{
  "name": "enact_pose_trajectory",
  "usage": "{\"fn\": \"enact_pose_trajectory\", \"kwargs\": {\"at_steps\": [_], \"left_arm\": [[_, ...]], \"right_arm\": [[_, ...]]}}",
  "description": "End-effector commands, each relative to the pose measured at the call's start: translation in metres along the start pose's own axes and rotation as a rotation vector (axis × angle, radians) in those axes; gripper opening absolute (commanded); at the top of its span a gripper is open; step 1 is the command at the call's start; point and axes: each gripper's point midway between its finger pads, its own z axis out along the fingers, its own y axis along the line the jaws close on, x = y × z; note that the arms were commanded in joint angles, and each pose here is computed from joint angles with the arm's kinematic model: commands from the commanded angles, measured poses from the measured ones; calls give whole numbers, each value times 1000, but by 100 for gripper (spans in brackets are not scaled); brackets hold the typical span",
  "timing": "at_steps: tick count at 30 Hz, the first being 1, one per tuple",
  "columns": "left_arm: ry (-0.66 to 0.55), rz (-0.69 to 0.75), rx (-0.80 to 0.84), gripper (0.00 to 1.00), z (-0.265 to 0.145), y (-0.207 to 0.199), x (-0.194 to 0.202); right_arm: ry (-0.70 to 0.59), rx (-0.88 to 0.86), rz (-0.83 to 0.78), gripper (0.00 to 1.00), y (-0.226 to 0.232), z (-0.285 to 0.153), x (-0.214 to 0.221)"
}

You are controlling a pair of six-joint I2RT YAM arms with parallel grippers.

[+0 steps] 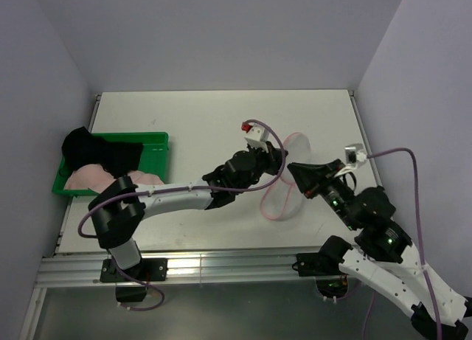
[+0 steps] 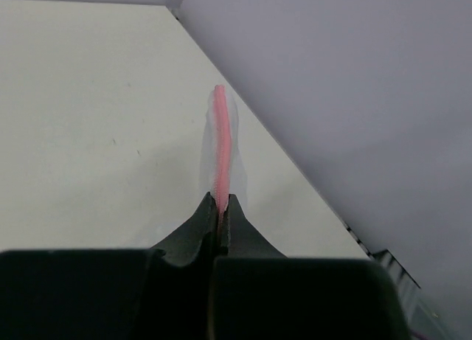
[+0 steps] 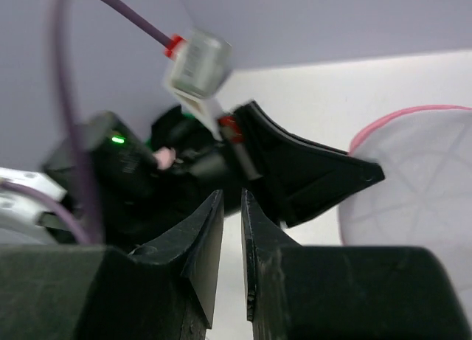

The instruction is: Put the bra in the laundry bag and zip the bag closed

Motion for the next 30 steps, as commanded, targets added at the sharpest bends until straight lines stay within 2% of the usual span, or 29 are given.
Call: {"fn": "enact_pose_trajectory", "kwargs": {"at_steps": [1, 3, 5, 8, 13, 17, 19, 20, 25, 27, 28, 29, 30], "left_arm": [[-145, 69, -88, 0, 23, -5, -30], [-143, 86, -121, 0, 29, 1, -26], [-173, 112, -159, 0, 27, 4, -40], [-217, 131, -197, 0, 17, 12, -59], [-216, 181, -201, 0, 19, 23, -81], [-131, 195, -138, 0, 44, 29, -62], [-113, 210, -102, 0, 57, 18, -62], [-60, 225, -109, 0, 67, 26, -40], [37, 202, -43, 2, 110, 11, 3], [83, 189, -30, 30, 119, 4, 21], [83, 166, -14, 55, 130, -5, 23], [124, 170, -15, 64, 132, -6, 34], [102, 150, 17, 72, 139, -25, 19]], "right_arm": [[-115, 43, 16, 23, -8, -28, -31], [-127, 73, 15, 23, -15, -38, -34], [-137, 91, 11, 23, -19, -44, -36], [-121, 134, 8, 22, -29, -43, -28], [-102, 197, 23, 22, -44, -34, -13], [-100, 221, 52, 20, -52, -35, -3], [-108, 227, 64, 19, -54, -36, -2], [-104, 235, 64, 19, -56, -36, 0], [-118, 265, 71, 19, -65, -44, 3], [-120, 265, 64, 19, -66, -46, 2], [-116, 265, 59, 20, -66, -47, 3], [-114, 268, 55, 20, -67, -48, 3], [-115, 259, 54, 20, -66, -48, 3]]}}
